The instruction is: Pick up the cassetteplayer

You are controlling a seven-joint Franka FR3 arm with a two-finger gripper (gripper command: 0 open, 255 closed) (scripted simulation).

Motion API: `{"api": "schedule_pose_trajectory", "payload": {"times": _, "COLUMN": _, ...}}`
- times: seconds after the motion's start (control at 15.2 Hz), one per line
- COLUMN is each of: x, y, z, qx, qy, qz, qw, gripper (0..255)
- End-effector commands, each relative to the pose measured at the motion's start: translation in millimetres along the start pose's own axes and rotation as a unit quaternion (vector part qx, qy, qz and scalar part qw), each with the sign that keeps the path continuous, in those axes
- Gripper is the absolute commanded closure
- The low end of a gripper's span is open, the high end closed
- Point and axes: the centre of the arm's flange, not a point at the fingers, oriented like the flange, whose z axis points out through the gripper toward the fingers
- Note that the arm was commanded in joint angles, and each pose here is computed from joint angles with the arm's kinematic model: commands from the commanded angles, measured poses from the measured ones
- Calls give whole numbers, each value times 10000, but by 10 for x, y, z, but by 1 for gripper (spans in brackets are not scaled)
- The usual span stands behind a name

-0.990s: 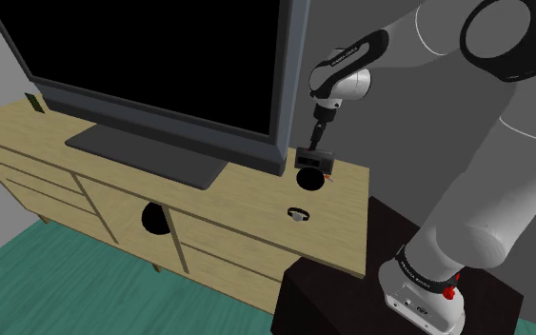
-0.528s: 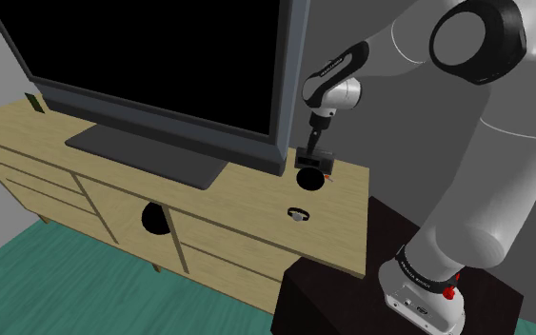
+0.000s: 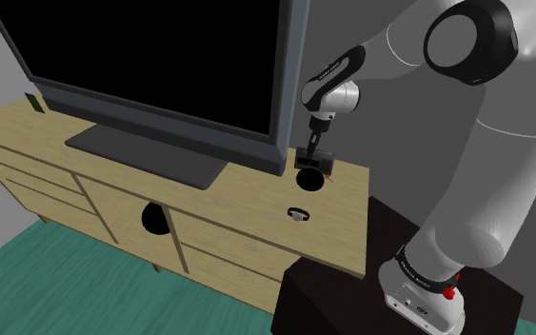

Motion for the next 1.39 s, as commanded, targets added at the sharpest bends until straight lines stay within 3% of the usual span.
{"api": "schedule_pose_trajectory", "payload": {"times": 0.0, "x": 0, "y": -1, "z": 1, "qx": 1, "qy": 0, "qz": 0, "qw": 10000, "gripper": 255}}
{"api": "schedule_pose_trajectory", "payload": {"times": 0.26, "x": 3, "y": 2, "z": 0, "qx": 1, "qy": 0, "qz": 0, "qw": 10000, "gripper": 255}}
{"api": "schedule_pose_trajectory", "payload": {"times": 1.32, "x": 44, "y": -104, "z": -792, "qx": 1, "qy": 0, "qz": 0, "qw": 10000, "gripper": 255}}
